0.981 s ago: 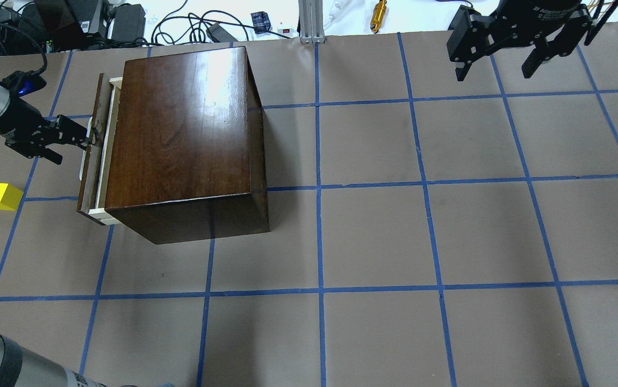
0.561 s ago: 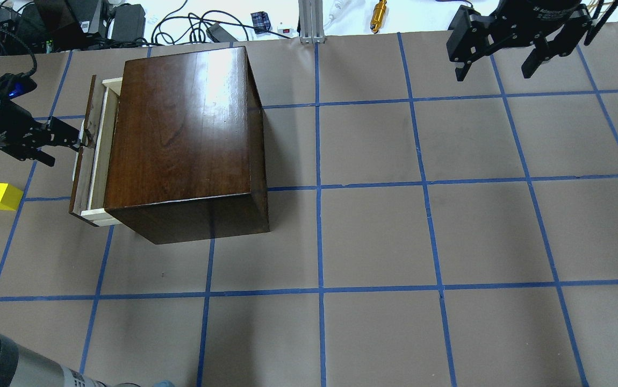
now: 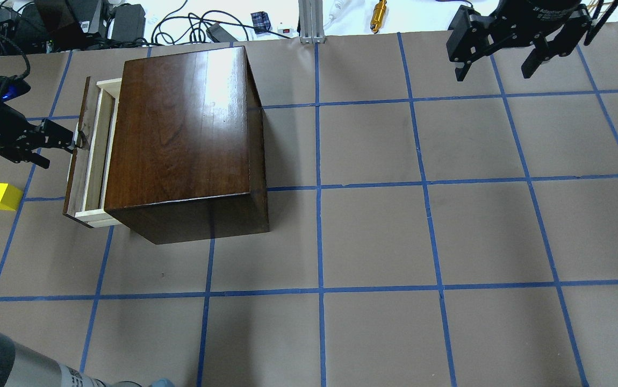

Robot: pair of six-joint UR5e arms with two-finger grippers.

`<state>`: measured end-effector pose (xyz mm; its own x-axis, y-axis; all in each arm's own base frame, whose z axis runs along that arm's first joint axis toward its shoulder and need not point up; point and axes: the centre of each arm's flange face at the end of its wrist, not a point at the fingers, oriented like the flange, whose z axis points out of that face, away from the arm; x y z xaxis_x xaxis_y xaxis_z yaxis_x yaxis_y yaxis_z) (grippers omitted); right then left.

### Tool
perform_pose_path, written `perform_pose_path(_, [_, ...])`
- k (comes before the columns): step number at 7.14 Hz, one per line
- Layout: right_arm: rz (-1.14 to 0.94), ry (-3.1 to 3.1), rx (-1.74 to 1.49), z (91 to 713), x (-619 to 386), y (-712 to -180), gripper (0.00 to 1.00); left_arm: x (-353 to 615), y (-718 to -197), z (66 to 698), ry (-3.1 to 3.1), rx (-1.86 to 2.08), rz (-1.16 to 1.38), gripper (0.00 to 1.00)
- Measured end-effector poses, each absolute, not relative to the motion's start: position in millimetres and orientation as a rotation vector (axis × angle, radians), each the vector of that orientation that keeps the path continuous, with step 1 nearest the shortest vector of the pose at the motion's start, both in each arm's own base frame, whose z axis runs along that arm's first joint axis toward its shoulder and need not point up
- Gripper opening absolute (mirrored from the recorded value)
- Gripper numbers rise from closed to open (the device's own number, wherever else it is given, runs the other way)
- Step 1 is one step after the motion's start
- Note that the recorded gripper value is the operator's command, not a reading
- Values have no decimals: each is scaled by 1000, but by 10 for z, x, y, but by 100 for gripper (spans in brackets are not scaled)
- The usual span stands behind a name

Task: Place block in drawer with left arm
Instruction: 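Pull the drawer open with the left gripper, away from the cabinet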

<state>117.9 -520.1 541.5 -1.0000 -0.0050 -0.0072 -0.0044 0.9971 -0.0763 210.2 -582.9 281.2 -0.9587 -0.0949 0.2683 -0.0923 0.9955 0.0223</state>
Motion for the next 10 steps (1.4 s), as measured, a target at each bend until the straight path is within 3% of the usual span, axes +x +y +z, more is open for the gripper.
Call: perform_pose_path(10, [-120,3132,-6,5416,1175,-5201,100,2497,-5743,2932,-2918,176,-10,100])
